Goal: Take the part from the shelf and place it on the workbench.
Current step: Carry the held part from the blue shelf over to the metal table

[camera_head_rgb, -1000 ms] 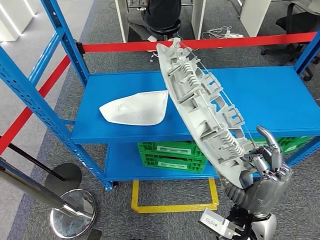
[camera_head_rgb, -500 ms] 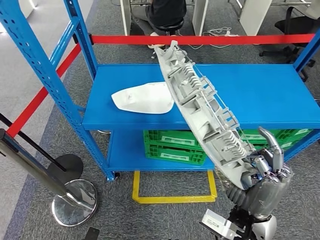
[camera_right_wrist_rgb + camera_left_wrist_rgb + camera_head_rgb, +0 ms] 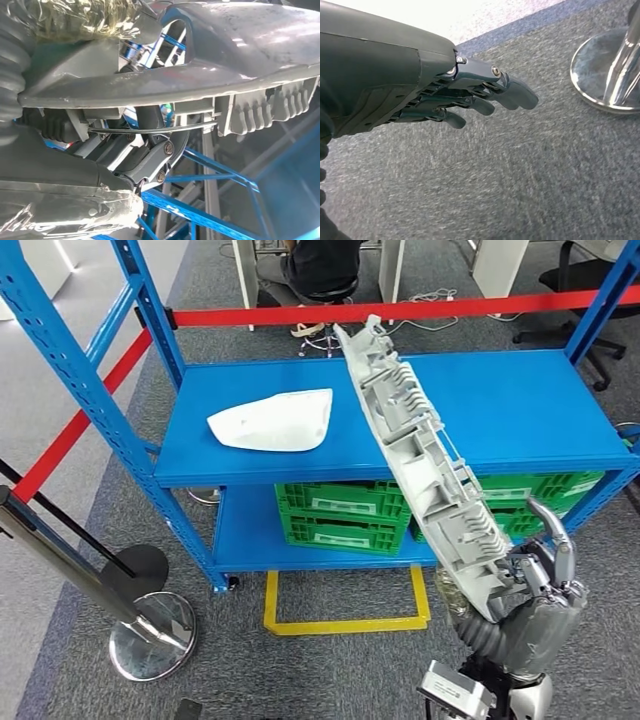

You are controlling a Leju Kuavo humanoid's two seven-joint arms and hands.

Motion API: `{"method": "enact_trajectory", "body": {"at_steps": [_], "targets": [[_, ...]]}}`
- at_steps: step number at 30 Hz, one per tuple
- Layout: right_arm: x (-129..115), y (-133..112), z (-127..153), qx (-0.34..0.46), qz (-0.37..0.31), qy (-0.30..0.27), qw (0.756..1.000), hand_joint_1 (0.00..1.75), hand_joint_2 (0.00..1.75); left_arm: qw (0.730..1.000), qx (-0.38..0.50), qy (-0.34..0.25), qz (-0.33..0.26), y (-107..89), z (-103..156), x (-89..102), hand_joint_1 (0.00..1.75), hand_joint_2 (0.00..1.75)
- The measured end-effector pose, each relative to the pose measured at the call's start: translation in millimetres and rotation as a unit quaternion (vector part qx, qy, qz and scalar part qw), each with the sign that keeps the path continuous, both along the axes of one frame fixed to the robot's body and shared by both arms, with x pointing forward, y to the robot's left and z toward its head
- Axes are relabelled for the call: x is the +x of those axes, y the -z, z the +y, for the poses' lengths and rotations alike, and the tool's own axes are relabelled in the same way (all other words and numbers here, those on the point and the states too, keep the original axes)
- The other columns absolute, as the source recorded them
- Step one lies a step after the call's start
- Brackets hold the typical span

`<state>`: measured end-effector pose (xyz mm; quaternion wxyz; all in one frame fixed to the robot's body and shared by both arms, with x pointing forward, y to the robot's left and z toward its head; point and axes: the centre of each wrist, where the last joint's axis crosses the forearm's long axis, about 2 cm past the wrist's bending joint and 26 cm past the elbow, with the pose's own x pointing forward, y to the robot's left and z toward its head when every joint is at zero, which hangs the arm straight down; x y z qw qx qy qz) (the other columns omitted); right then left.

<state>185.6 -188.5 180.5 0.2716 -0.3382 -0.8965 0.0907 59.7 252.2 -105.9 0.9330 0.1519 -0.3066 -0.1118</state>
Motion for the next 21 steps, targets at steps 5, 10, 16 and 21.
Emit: {"method": "enact_trajectory", "body": {"at_steps": [5, 10, 16, 21], "targets": [[-2, 2, 0, 0.003, 0.006, 0.0, 1.0, 1.75, 1.75, 1.0, 0.001, -0.001, 0.001, 0.1, 1, -0.6, 0.0, 1.75], [-4, 2, -1, 0.009, 0.008, 0.001, 1.0, 1.75, 1.75, 1.0, 0.001, -0.005, 0.001, 0.2, 1, -0.7, 0.0, 1.75], [-9, 5, -2, 0.015, 0.013, 0.0, 1.0, 1.75, 1.75, 1.0, -0.002, -0.009, 0.003, 0.3, -1, -2.6, 0.0, 1.75], [-11, 5, -3, 0.017, 0.014, 0.001, 1.0, 1.75, 1.75, 1.0, -0.005, -0.008, 0.003, 0.3, -2, -2.9, 0.0, 1.75]]}}
